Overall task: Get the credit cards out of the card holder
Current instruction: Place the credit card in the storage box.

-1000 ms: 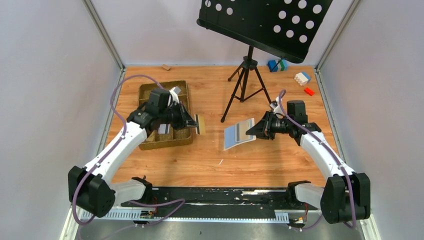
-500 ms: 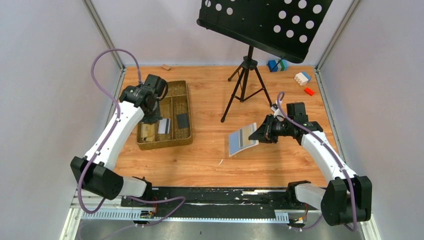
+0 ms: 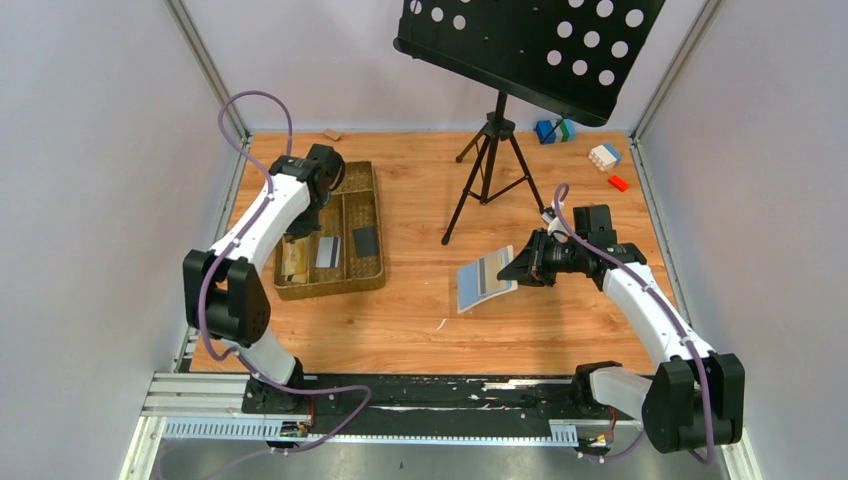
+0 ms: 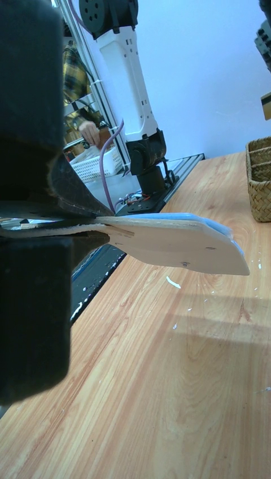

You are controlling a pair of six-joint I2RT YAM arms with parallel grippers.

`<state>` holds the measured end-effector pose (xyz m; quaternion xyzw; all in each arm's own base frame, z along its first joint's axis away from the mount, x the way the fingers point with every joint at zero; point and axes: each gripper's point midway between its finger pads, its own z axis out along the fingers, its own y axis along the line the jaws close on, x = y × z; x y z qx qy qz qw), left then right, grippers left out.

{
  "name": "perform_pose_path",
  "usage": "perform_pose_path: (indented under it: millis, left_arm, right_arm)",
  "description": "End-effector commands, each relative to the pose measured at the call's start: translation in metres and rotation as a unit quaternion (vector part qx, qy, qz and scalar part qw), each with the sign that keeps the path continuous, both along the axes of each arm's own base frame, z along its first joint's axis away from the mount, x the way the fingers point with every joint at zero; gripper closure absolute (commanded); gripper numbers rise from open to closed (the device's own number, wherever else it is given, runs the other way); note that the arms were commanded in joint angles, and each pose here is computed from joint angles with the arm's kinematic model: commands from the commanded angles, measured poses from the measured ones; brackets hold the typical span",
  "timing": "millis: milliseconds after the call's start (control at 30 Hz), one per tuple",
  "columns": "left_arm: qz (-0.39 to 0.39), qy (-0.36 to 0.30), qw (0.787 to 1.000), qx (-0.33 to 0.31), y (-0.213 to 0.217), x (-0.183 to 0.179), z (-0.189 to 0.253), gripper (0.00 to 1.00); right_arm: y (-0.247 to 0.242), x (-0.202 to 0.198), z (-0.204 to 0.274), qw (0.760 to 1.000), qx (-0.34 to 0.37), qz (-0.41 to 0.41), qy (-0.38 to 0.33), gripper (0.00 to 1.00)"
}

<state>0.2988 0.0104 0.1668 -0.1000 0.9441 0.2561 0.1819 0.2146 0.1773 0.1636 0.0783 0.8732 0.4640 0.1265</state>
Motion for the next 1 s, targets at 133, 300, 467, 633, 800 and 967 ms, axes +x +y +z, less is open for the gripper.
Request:
perform_pose_path:
  millis: [133, 300, 467, 633, 800, 967]
  left_arm:
    - [-0.040, 0.008, 0.999, -0.006, 0.008, 0.036, -0.027, 1.00]
    - [-0.044, 0.049, 0.998, 0.006, 0.012, 0.039, -0.052, 1.00]
    - [-0.038, 0.077, 0.996, 0.030, 0.022, 0.030, -0.076, 1.00]
    - [-0.021, 0.082, 0.994, 0.063, 0.037, 0.025, -0.088, 1.00]
    - [-0.044, 0.096, 0.994, 0.018, 0.022, 0.027, -0.095, 0.91]
    - [-0.053, 0.058, 0.996, -0.030, 0.010, 0.021, -0.069, 0.54]
  right_arm:
    - [0.002, 0.000, 0.011, 0.999, 0.009, 0.006, -0.032, 1.00]
    - [0.005, 0.000, 0.011, 0.999, 0.020, 0.006, -0.028, 1.00]
    - [0.004, 0.000, 0.007, 0.999, 0.019, 0.004, -0.025, 1.00]
    - [0.005, -0.001, 0.005, 1.000, 0.022, 0.004, -0.021, 1.00]
    - [0.005, -0.001, 0.004, 1.000, 0.023, 0.006, -0.020, 1.00]
    - [0.005, 0.000, 0.006, 0.999, 0.023, 0.006, -0.024, 1.00]
